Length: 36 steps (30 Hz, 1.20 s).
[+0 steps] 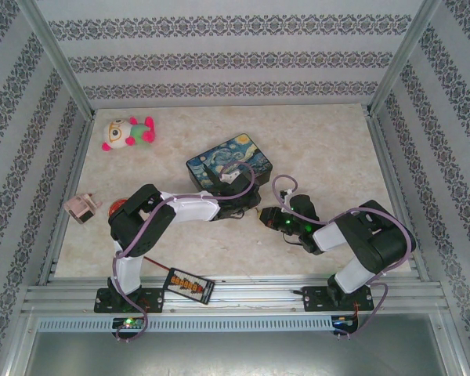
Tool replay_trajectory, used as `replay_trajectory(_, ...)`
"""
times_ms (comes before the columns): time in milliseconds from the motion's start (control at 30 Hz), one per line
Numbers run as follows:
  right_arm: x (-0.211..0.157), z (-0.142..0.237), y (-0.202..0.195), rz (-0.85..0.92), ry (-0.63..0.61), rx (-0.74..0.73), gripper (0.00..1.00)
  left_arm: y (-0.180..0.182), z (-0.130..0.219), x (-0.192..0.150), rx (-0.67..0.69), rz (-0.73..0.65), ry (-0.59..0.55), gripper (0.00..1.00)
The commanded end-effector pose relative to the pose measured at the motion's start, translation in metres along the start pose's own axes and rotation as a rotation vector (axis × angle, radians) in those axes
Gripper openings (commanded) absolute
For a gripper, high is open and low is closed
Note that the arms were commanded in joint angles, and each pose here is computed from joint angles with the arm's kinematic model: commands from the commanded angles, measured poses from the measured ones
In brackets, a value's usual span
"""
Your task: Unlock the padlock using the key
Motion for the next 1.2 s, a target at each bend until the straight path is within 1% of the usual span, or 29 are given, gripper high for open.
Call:
replay_trajectory(0,0.019,0.004,0.025,0.048,-0.090,0.127,0.00,-0.008,0.005,0.000,-0.065,0.054,0.041,0.06)
replay_trajectory(133,0.018,0.004,0.026,0.048,-0.083,0.138,0.00,-0.007,0.003,-0.002,-0.077,0.084,0.047,0.06)
replay_trajectory(267,0.015,0.005,0.021,0.033,-0.088,0.118,0.00,-0.003,0.004,-0.004,-0.072,0.140,0.046,0.05)
replay_trajectory(400,0.013,0.006,0.018,0.029,-0.095,0.112,0.00,-0.002,0.005,-0.004,-0.095,0.186,0.049,0.05)
replay_trajectory(967,0.023,0.011,0.019,0.013,-0.148,0.129,0.00,0.001,0.003,-0.007,-0.110,0.194,0.069,0.05)
replay_trajectory(1167,0.023,0.011,0.021,0.015,-0.145,0.138,0.00,0.001,0.001,-0.008,-0.122,0.202,0.075,0.05)
Point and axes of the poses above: each hand's point on the last joint's axis, 136 mm out from that joint toward the fingers, its own z axis back along the fingers, its own y axis along the line the jaws close on, x = y × z, the point moved 9 cm from there along z, back along the fingers, and after that the axes turned 3 degrees about -z, right-handed, at the moved point
